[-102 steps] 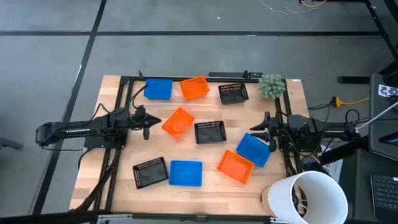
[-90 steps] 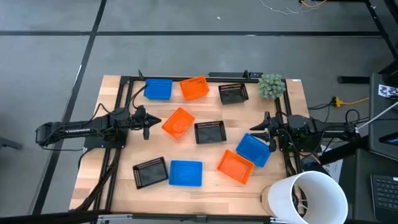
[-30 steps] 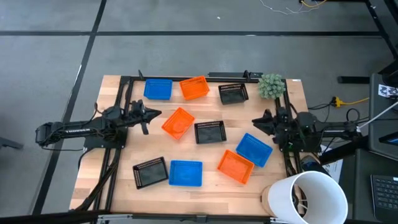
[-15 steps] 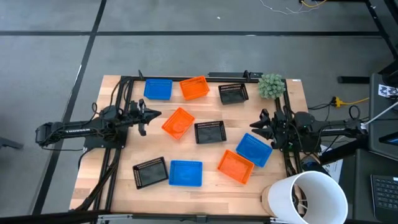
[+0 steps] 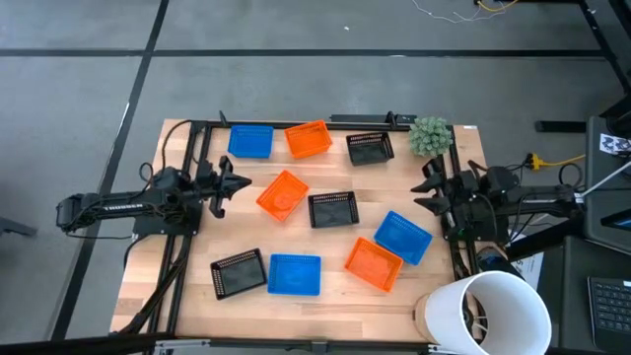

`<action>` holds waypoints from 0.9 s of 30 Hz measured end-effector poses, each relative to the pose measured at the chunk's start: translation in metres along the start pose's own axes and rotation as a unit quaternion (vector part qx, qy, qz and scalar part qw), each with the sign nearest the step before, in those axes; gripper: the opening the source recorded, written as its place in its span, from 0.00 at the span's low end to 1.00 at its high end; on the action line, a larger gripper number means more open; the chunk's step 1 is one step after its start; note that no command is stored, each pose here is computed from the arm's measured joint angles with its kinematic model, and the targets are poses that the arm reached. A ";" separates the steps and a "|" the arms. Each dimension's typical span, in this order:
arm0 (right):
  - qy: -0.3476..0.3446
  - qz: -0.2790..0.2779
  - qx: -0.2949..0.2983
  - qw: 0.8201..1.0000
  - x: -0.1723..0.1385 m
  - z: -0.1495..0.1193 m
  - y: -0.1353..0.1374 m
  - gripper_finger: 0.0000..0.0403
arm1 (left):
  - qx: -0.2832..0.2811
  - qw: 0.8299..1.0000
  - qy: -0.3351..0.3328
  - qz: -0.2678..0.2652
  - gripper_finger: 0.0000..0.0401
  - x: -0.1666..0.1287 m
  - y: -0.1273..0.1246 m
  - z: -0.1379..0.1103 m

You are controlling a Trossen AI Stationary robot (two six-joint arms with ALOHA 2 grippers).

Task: Stack baskets by color
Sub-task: Stack the middle left orange bin on the top orange bin

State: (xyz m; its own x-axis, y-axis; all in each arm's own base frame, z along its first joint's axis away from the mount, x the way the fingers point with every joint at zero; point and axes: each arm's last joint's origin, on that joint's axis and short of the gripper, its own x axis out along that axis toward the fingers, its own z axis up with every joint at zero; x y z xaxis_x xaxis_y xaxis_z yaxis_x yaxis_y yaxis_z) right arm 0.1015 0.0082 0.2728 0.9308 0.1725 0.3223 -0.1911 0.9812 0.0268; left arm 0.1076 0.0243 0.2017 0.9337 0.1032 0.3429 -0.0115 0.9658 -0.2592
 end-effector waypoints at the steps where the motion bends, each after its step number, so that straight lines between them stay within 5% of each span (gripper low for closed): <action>1: 0.000 0.000 -0.016 1.000 0.001 0.002 0.000 0.30 | 0.001 1.000 -0.004 -0.006 0.00 0.000 -0.001 0.001; 9: 0.081 -0.064 -0.031 0.994 0.005 -0.020 -0.006 0.30 | 0.048 0.999 -0.002 -0.024 0.11 0.000 -0.002 0.001; 16: 0.170 -0.105 0.070 0.977 0.003 -0.053 -0.009 0.30 | 0.043 0.999 0.005 -0.018 0.25 0.000 -0.001 0.000; 22: 0.226 -0.122 0.113 0.960 0.000 -0.066 -0.010 0.30 | -0.008 0.988 0.131 0.080 0.25 0.011 0.001 0.007; 27: 0.234 -0.121 0.096 0.960 0.000 -0.067 -0.010 0.30 | 0.048 0.933 0.265 0.237 0.25 0.031 0.004 0.032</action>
State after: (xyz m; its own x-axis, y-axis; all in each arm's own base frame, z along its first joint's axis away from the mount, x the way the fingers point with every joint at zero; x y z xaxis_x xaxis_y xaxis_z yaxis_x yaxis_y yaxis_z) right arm 0.1247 0.0043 0.2091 0.9847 0.0049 -0.1740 0.0368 0.9711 0.2358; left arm 0.1250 0.0386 0.2401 0.8608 0.4169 -0.2918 -0.4770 0.8609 -0.1771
